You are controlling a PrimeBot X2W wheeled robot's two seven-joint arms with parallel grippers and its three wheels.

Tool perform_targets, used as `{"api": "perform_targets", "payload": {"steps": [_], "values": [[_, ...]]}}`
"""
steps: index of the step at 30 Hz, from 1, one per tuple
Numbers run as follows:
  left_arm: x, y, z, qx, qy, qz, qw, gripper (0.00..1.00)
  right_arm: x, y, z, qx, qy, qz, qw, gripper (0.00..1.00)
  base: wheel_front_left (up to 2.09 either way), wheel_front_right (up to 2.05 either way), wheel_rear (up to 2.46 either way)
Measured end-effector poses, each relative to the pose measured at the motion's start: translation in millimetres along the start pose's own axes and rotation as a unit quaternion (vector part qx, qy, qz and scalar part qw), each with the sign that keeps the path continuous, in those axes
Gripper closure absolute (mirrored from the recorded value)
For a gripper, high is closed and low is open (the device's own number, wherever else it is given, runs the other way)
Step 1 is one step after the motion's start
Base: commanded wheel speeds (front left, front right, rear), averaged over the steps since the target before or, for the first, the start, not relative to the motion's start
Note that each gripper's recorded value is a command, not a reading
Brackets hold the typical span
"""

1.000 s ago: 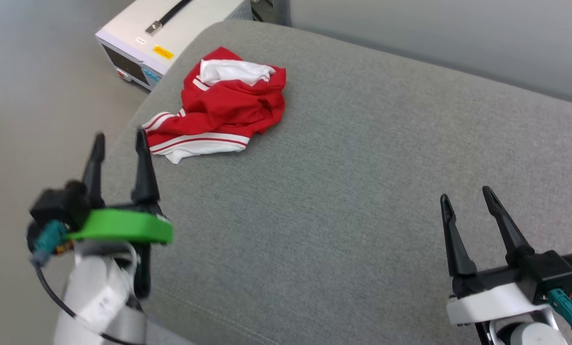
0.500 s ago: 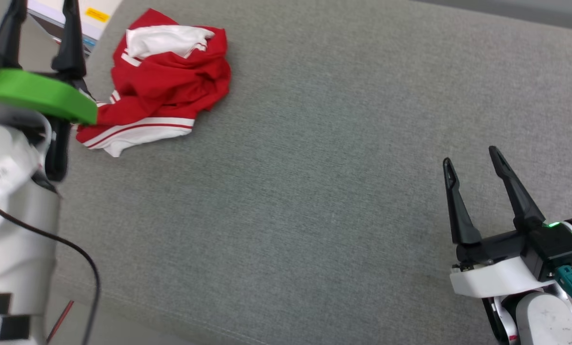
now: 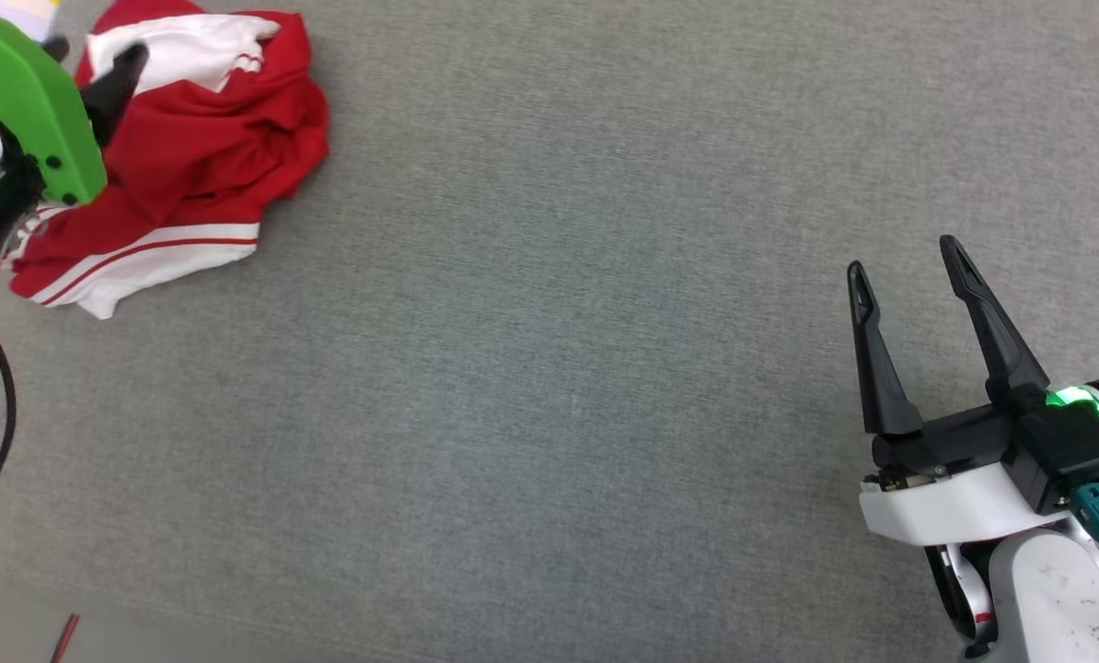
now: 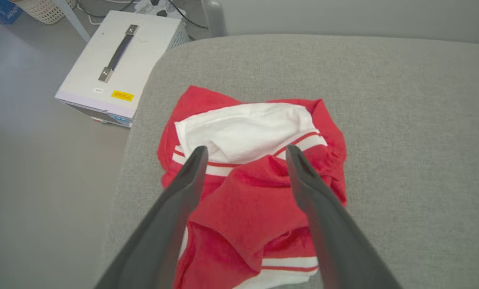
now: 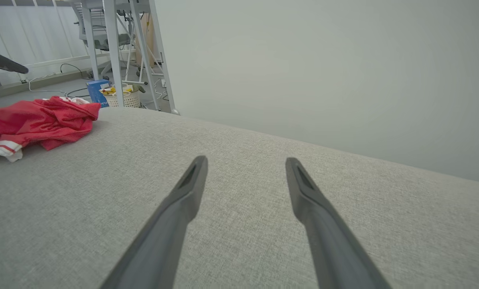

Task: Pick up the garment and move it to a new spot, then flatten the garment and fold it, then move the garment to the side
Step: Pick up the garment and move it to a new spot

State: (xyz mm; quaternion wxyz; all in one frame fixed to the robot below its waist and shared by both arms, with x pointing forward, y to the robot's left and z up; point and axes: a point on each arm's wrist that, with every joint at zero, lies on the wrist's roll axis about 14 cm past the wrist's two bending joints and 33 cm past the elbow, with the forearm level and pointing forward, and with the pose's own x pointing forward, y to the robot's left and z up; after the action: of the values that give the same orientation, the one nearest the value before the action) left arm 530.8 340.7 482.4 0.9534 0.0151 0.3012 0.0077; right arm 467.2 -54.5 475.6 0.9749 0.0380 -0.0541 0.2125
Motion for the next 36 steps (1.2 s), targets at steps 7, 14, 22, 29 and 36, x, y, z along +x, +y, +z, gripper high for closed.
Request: {"api": "perform_targets", "payload": {"steps": [7, 14, 22, 29, 36], "values": [[22, -17, -65, 0.025, 0.164, -0.026, 0.986, 0.00, -5, -17, -8, -0.006, 0.011, -0.022, 1.000, 0.00, 0.00, 0.00, 0.00], [36, -20, -122, 0.060, 0.272, -0.024, 0.960, 0.00, -9, -30, -18, -0.006, 0.023, -0.040, 0.999, 0.00, 0.00, 0.00, 0.00], [46, -20, -133, 0.057, 0.288, -0.021, 0.956, 0.00, -14, -33, -21, 0.002, 0.030, -0.048, 0.998, 0.00, 0.00, 0.00, 0.00], [39, -23, -118, 0.067, 0.250, -0.026, 0.966, 1.00, -15, -31, -5, 0.002, 0.014, -0.048, 0.999, 0.00, 0.00, 0.00, 0.00], [28, -42, -69, 0.101, 0.143, -0.056, 0.983, 1.00, -18, -23, 19, 0.003, -0.010, -0.045, 0.999, 0.00, 0.00, 0.00, 0.00]]}}
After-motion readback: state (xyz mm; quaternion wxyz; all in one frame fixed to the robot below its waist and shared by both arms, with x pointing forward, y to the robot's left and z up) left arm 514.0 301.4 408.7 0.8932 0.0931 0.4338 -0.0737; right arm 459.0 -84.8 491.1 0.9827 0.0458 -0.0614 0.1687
